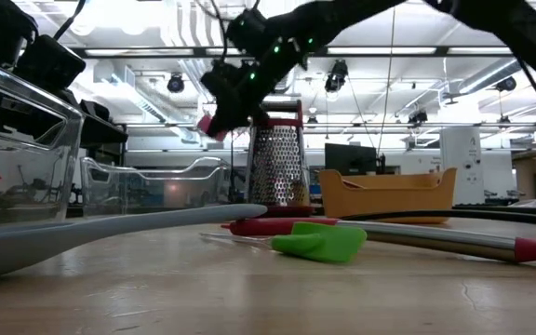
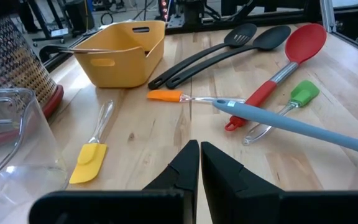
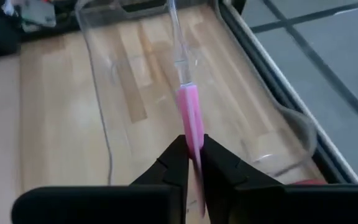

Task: Pick & Place Kitchen Items
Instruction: Put the pink spatula into the top transparent bin, then put the yellow spatula into the top transparent bin

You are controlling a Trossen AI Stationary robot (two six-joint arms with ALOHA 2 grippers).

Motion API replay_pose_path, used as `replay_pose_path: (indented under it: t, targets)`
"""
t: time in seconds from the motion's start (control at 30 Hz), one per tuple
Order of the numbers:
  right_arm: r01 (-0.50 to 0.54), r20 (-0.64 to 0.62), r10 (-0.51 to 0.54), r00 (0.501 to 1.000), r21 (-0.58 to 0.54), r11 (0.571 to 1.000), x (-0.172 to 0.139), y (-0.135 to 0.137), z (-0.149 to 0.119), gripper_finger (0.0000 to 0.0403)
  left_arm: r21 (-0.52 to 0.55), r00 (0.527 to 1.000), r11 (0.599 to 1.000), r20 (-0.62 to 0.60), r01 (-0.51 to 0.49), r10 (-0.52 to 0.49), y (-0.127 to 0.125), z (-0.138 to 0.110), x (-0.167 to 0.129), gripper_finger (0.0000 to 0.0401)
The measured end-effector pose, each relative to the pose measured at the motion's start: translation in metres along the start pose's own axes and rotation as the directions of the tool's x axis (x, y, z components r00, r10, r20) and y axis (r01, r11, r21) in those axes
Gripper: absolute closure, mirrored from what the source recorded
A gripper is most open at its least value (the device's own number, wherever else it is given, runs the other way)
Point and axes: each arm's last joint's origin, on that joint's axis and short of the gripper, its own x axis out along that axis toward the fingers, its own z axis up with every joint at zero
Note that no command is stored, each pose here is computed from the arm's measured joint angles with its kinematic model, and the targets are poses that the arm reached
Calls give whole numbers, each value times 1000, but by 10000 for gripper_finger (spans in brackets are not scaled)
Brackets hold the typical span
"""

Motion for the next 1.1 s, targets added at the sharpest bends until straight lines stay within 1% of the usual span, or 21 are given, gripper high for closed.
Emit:
replay_pose_path:
  t: [0.1, 0.2, 0.37, 0.53, 0.6, 0.67, 0.73, 0.8, 0.87, 0.93, 1.03, 1.1]
  targets:
    - [-9, -13, 9, 1000, 1, 1000, 15, -4, -4, 369, 2, 1000, 1000, -6, 0, 0, 0, -1, 0, 378]
    - [-9, -13, 9, 1000, 4, 1000, 22, -4, -4, 362, 2, 1000, 1000, -6, 0, 0, 0, -1, 0, 378]
    - [-7, -3, 7, 1000, 32, 999, 23, -4, -1, 341, 3, 1000, 1000, -9, 0, 0, 0, -1, 0, 378]
    - [-10, -10, 11, 1000, 27, 1000, 19, -4, 1, 301, 3, 1000, 1000, -10, 0, 0, 0, -1, 0, 378]
    - [-51, -11, 51, 999, -1, 999, 16, -1, 4, 284, 3, 1000, 1000, -10, 0, 0, 0, -1, 0, 378]
    - [-118, -31, 117, 993, -29, 993, 10, 2, 7, 270, 3, 1000, 1000, -10, 0, 0, 0, -1, 0, 378]
    - [-153, -59, 150, 987, -48, 987, 0, 7, 10, 265, 3, 1000, 1000, -11, 0, 0, 0, -1, 0, 378]
    - [-179, -79, 174, 982, -62, 982, -14, 12, 13, 273, 3, 1000, 1000, -11, 0, 0, 0, -1, 0, 378]
    - [-211, -85, 204, 975, -88, 973, -30, 18, 14, 294, 3, 1000, 1000, -10, 0, 0, 0, -1, 0, 378]
    - [-236, -81, 227, 970, -114, 965, -49, 25, 15, 327, 3, 1000, 1000, -11, 0, 0, 0, -1, 0, 378]
    - [-269, -70, 261, 963, -152, 951, -77, 37, 9, 381, 3, 1000, 1000, -12, 0, 0, 0, -1, 0, 378]
    - [-287, -23, 287, 958, -166, 943, -95, 46, 2, 386, 4, 1000, 1000, -13, 0, 0, 0, -1, 0, 378]
